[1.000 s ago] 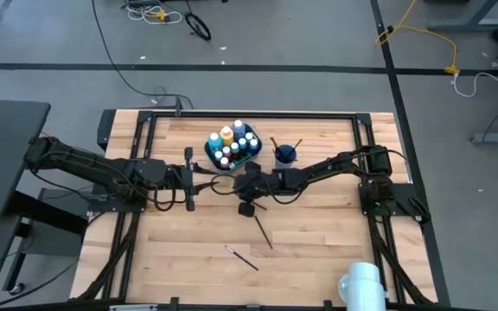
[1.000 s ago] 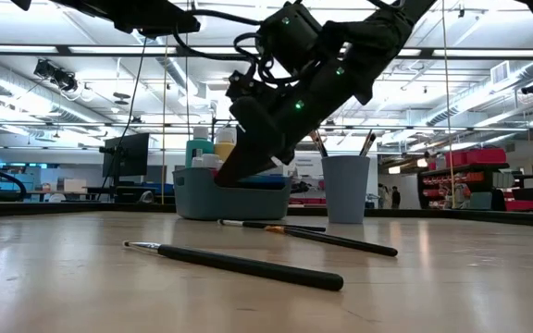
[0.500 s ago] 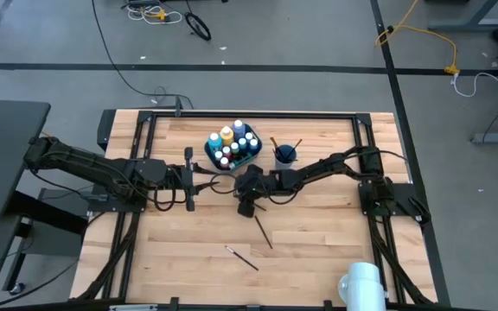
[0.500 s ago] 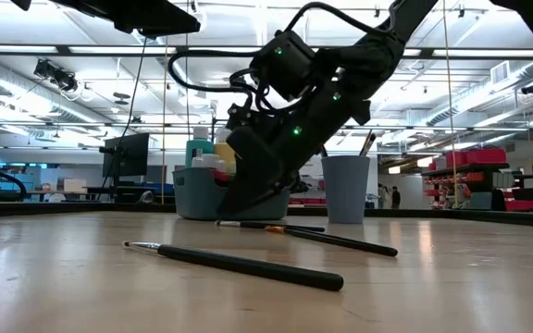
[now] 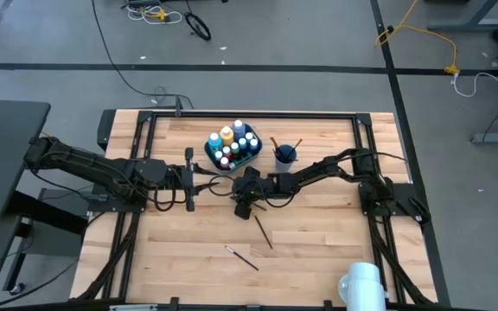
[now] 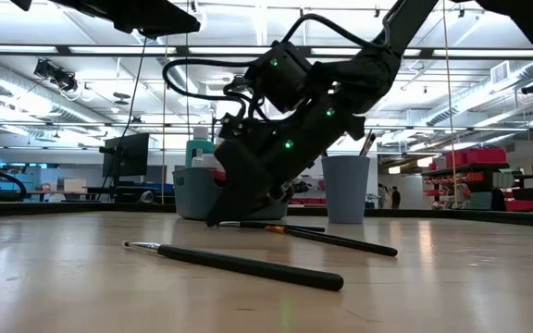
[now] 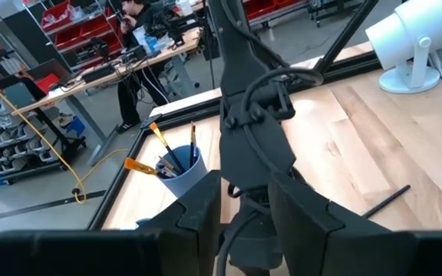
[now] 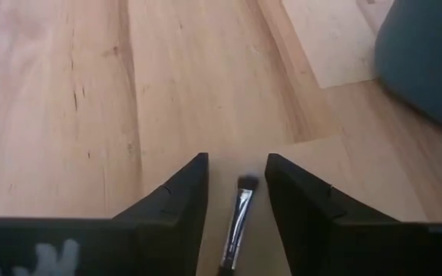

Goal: Pick & Place Paint Supplies
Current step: Put the silver paint brush into the blue cup

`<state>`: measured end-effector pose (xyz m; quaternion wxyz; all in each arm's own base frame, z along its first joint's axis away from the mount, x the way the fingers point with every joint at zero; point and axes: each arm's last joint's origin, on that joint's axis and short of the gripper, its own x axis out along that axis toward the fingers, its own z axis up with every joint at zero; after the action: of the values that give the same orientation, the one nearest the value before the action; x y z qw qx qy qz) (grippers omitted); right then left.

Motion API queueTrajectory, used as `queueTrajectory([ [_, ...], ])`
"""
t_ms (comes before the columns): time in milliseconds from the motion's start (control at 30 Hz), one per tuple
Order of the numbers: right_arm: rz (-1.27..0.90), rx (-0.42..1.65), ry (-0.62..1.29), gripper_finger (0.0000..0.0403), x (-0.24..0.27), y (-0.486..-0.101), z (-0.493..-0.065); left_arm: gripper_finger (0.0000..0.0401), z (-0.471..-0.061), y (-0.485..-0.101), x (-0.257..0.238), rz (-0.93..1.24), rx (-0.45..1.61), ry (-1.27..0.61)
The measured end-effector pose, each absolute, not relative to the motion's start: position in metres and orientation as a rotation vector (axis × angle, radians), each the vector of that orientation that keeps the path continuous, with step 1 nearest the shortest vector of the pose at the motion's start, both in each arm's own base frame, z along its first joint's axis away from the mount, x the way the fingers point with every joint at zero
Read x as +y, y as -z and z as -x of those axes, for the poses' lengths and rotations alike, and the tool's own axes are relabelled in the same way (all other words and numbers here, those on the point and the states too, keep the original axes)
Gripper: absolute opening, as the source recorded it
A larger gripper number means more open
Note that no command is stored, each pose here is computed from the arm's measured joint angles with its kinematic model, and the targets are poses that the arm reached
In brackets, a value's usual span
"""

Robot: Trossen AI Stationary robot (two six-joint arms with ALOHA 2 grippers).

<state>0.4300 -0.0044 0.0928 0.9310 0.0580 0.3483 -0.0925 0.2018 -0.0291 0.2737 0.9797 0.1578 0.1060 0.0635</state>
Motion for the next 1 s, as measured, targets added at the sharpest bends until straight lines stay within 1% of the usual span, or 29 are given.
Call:
queueTrajectory([
  [67, -0.103, 0.733, 0.193, 0.0134, -0.004, -0.092, -0.429, 0.0119, -0.202, -0.273, -0.029, -0.319, 0.216, -0.128],
  [167, -0.091, 0.744, 0.186, 0.0113, -0.005, -0.091, -0.428, 0.0119, -0.202, -0.273, -0.029, -0.319, 0.216, -0.127],
  [333, -0.111, 0.754, 0.192, 0.0055, -0.005, -0.090, -0.428, 0.0119, -0.202, -0.273, -0.029, -0.319, 0.215, -0.128],
  [467, -0.163, 0.758, 0.154, 0.0010, -0.005, -0.089, -0.427, 0.0119, -0.202, -0.273, -0.029, -0.319, 0.216, -0.128],
  [600, -0.193, 0.750, 0.136, 0.0009, -0.003, -0.095, -0.426, 0.0119, -0.202, -0.273, -0.029, -0.319, 0.216, -0.127],
  [733, -0.193, 0.759, 0.101, 0.0003, 0.002, -0.114, -0.421, 0.0119, -0.202, -0.273, -0.029, -0.319, 0.216, -0.127],
  [867, -0.157, 0.644, 0.076, 0.0002, 0.007, -0.164, -0.416, 0.0119, -0.202, -0.273, -0.029, -0.319, 0.216, -0.127],
  [1000, -0.059, 0.595, 0.140, 0.0001, 0.013, -0.204, -0.402, 0.0119, -0.202, -0.273, -0.029, -0.319, 0.218, -0.128],
])
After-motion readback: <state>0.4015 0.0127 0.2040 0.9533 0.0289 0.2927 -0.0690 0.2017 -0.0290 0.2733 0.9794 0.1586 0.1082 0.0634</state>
